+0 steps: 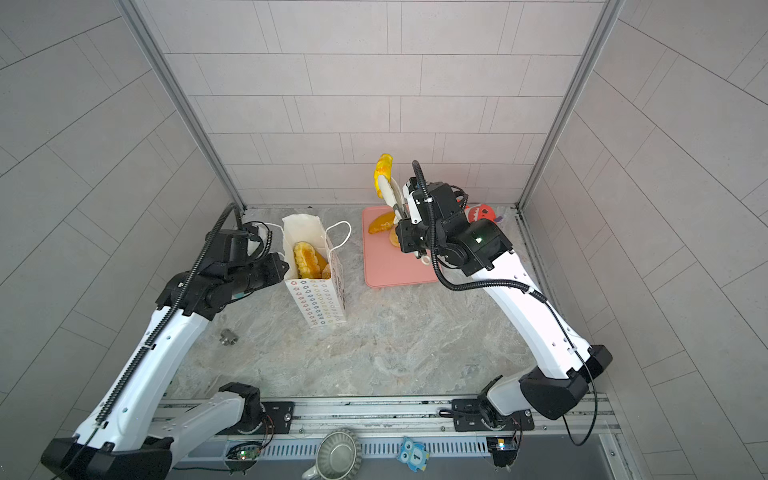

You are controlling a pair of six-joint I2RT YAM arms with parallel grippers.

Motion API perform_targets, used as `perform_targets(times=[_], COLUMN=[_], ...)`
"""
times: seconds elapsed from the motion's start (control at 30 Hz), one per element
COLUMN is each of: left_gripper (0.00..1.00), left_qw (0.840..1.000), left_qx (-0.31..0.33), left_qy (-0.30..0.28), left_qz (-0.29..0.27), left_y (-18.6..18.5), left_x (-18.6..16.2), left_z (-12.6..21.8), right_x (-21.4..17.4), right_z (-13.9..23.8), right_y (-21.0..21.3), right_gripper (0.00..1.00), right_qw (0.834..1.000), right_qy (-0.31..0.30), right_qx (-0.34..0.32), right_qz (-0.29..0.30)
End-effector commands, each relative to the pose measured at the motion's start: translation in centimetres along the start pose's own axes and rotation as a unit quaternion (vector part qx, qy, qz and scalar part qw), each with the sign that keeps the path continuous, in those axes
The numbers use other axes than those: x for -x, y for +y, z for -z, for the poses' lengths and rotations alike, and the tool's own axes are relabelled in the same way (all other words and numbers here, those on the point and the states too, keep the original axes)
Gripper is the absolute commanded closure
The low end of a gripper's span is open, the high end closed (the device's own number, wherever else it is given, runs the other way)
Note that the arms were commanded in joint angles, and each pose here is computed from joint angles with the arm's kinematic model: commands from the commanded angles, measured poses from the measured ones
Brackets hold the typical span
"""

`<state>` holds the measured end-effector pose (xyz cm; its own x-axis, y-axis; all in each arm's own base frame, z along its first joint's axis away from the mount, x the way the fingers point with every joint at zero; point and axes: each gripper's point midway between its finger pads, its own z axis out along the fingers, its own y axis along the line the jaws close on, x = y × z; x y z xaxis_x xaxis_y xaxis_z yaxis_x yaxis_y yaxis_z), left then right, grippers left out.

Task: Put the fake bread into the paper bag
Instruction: 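Lift the yellow wedge bread off the tray with the right gripper's tongs, then carry the yellow wedge bread with the right gripper over the bag opening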

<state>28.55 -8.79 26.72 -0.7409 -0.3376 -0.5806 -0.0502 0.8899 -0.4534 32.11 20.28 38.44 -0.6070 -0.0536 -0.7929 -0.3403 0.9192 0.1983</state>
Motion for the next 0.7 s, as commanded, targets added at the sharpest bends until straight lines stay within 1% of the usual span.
perform_targets(times=[0.0,0.23,0.47,0.67], left_gripper=[0.9,0.89,0.9,0.9], left_qw=[1.0,1.0,1.0,1.0], left_qx=[-0.005,-0.007,-0.01,-0.01], left_qy=[-0.009,-0.008,-0.008,-0.008], left_qz=[0.002,0.006,0.007,0.007], left_y=[-0.4,-0.4,-0.6,-0.6], left_x=[0.4,0.4,0.5,0.5], left_z=[0.6,0.6,0.6,0.6], right_x=[1.3,1.5,1.5,1.2], right_z=[2.3,3.8,5.9,6.8], right_y=[0.2,1.1,3.2,5.5], right_gripper=[0.67,0.67,0.67,0.67], right_qw=[0.999,0.998,0.996,0.992], right_qy=[-0.037,-0.049,-0.067,-0.071], right_qx=[-0.001,0.008,0.023,0.043], right_qz=[0.009,0.024,0.062,0.097])
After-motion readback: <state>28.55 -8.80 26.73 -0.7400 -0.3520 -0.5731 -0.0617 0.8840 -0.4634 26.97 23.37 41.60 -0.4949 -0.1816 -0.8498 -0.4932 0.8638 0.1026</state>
